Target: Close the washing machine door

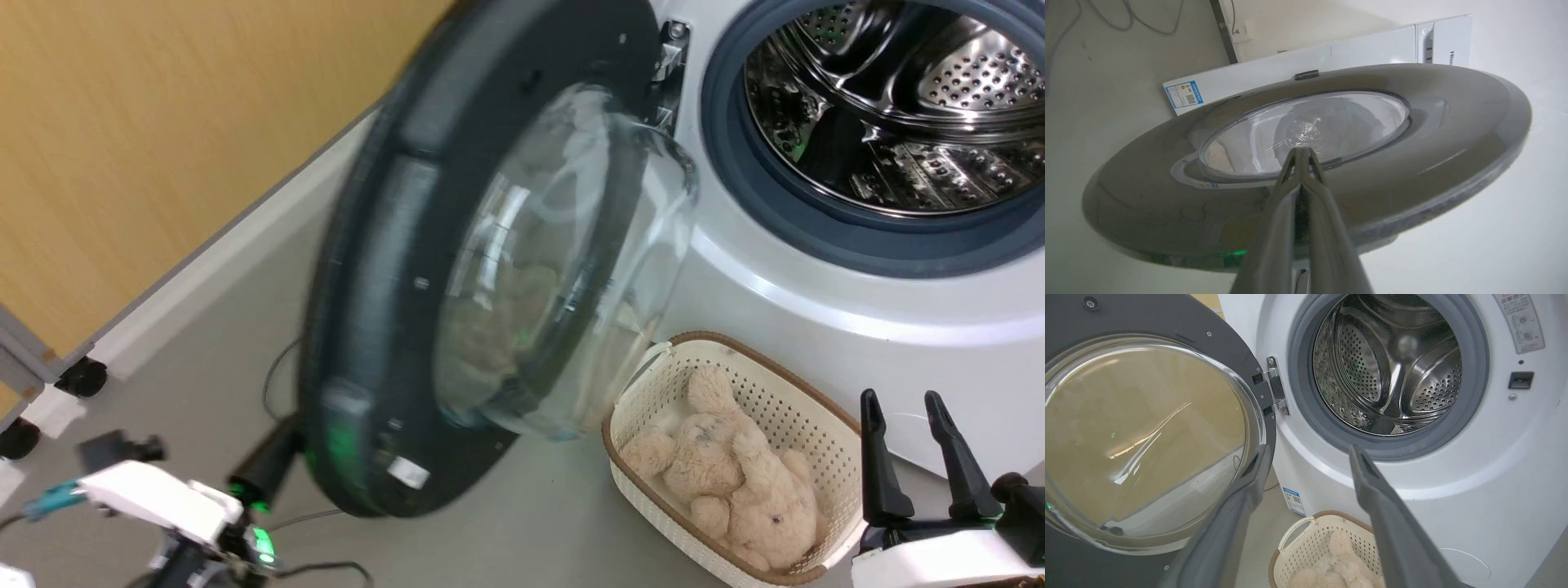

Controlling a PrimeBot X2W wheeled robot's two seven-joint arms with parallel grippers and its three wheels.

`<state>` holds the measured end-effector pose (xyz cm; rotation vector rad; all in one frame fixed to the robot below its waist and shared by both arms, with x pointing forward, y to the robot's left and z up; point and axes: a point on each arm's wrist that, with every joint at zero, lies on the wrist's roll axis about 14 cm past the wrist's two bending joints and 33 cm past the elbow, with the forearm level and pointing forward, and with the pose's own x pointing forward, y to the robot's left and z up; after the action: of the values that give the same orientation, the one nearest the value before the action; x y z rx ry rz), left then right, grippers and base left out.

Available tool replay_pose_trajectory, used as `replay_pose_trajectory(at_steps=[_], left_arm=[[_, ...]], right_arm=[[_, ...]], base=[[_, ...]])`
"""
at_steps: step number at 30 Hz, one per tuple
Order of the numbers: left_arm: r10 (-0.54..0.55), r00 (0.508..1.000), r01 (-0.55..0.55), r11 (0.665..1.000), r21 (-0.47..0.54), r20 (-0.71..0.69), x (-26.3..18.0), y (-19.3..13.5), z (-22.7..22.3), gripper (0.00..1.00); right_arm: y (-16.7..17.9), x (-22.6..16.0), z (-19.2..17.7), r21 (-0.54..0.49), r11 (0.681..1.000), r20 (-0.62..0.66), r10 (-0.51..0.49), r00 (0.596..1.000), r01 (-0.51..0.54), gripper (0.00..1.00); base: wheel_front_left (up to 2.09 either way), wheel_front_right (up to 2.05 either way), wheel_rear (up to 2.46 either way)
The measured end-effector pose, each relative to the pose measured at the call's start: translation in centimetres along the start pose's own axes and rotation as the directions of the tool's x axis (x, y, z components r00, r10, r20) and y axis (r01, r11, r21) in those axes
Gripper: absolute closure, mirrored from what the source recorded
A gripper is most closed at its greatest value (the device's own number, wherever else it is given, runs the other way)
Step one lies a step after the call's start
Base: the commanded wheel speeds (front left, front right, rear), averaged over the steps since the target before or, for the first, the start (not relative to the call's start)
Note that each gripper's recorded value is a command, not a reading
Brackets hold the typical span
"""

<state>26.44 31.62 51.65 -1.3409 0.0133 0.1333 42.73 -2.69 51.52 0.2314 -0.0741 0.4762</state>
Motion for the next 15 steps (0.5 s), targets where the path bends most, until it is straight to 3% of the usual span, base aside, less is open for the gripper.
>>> replay_pose_trajectory(at_steps=[6, 15], left_arm=[[-0.139, 0.968, 0.127, 0.989, -0.073, -0.209, 0.5, -3.2, -7.2, 1.00], [-0.256, 0.859, 0.221, 0.967, -0.129, -0.444, 1.7, -6.8, -16.0, 1.00]], right_arm=[[-0.3, -0.3, 0.2, 0.011, 1.000, 0.015, -0.012, 1.000, 0.011, 0.00], [-3.0, -2.2, 1.6, 0.007, 0.995, 0.051, -0.103, 0.993, 0.102, 0.00]], base=[[0.00, 0.00, 0.00], [0.00, 0.00, 0.00]])
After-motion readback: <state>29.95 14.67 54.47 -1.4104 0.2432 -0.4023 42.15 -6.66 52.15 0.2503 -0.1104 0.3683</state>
